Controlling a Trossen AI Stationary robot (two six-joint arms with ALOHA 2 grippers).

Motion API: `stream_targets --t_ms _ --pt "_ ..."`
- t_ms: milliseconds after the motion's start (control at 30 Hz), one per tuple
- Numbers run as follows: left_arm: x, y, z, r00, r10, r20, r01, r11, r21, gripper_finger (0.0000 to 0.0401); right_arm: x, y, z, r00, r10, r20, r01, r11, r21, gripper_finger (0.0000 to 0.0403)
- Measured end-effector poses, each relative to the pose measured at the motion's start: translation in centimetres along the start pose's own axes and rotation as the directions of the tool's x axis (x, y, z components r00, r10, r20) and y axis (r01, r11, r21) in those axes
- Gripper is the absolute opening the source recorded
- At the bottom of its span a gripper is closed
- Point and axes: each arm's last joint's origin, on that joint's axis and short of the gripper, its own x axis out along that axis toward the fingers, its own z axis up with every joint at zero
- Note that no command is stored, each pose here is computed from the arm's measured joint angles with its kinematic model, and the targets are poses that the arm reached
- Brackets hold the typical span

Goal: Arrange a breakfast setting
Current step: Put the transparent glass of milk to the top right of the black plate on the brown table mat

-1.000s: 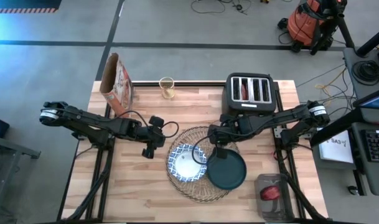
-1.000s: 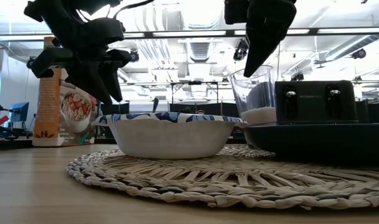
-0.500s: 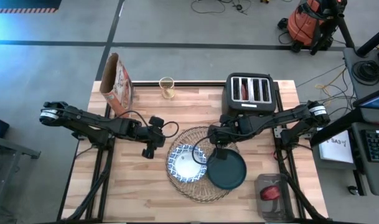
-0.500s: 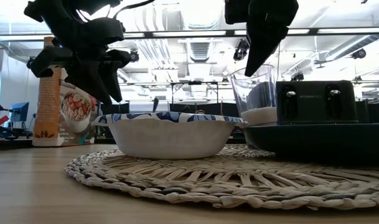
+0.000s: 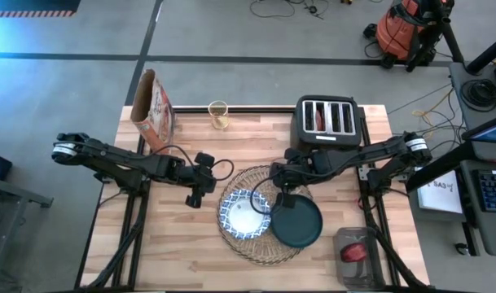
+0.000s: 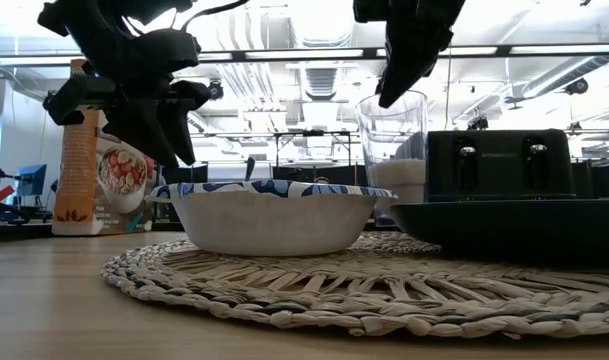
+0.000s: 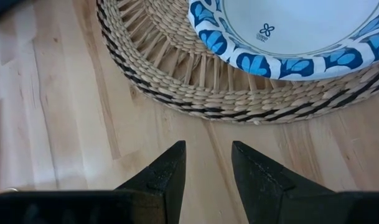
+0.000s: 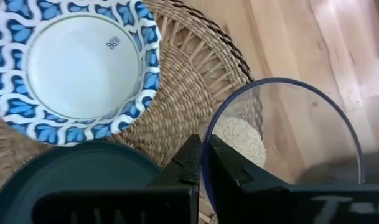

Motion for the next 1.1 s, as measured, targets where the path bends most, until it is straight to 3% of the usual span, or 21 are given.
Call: stream_targets --t_ms 433,900,1100 --pt "0.3 -0.3 -0.3 1.000 -0.026 0.009 0.026 1.000 -0.015 0.0113 1.0 0.0 -0.5 0.999 -0.036 -0.012 0.037 0.998 0.056 0.0012" --pt "0.3 -0.4 -0.2 0.998 -0.056 0.027 0.056 0.998 -0.011 0.0113 0.8 0.0 -0.5 1.000 -0.018 -0.025 0.019 0.998 0.051 0.0087" --pt "0.1 -0.3 0.0 0.998 -0.052 0.038 0.052 0.998 -0.020 0.0113 -0.8 -0.1 0.2 0.999 -0.018 -0.041 0.019 1.000 0.020 0.0097"
